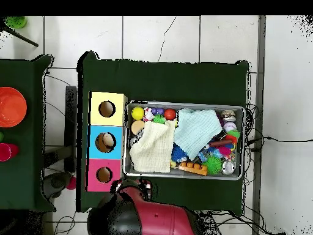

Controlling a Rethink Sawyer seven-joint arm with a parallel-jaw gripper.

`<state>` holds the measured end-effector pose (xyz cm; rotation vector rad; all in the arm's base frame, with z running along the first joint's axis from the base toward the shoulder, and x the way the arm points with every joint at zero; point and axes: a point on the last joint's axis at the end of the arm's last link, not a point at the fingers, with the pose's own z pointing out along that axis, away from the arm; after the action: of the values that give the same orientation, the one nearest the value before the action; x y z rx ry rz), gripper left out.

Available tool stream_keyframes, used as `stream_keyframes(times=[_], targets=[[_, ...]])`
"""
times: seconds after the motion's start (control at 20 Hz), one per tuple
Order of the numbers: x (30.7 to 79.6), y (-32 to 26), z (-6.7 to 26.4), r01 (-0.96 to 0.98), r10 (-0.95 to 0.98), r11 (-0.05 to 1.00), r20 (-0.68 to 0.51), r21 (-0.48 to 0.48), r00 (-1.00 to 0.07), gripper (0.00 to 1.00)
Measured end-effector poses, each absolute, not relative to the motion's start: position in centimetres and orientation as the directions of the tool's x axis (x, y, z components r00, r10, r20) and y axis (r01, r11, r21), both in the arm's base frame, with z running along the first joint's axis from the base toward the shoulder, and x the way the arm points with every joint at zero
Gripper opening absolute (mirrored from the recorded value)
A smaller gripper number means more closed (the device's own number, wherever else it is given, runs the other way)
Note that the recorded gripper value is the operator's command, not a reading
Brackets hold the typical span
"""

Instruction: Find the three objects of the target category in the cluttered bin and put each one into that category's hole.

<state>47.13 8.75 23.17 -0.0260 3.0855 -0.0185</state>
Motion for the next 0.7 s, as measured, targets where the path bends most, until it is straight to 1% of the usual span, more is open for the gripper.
stream_keyframes(times=[0.35, 0.55, 0.7], targets=[[47.6, 6.2, 22.2, 0.026, 0.024, 0.999, -0.065, -0.021, -0.998, 1.0], [47.8, 6.0, 20.6, -0.002, -0.005, 0.999, -0.081, -0.04, -0.997, 1.0], [48.5, 5.8, 18.7, -0.041, -0.048, 0.997, -0.11, -0.067, -0.993, 1.0]])
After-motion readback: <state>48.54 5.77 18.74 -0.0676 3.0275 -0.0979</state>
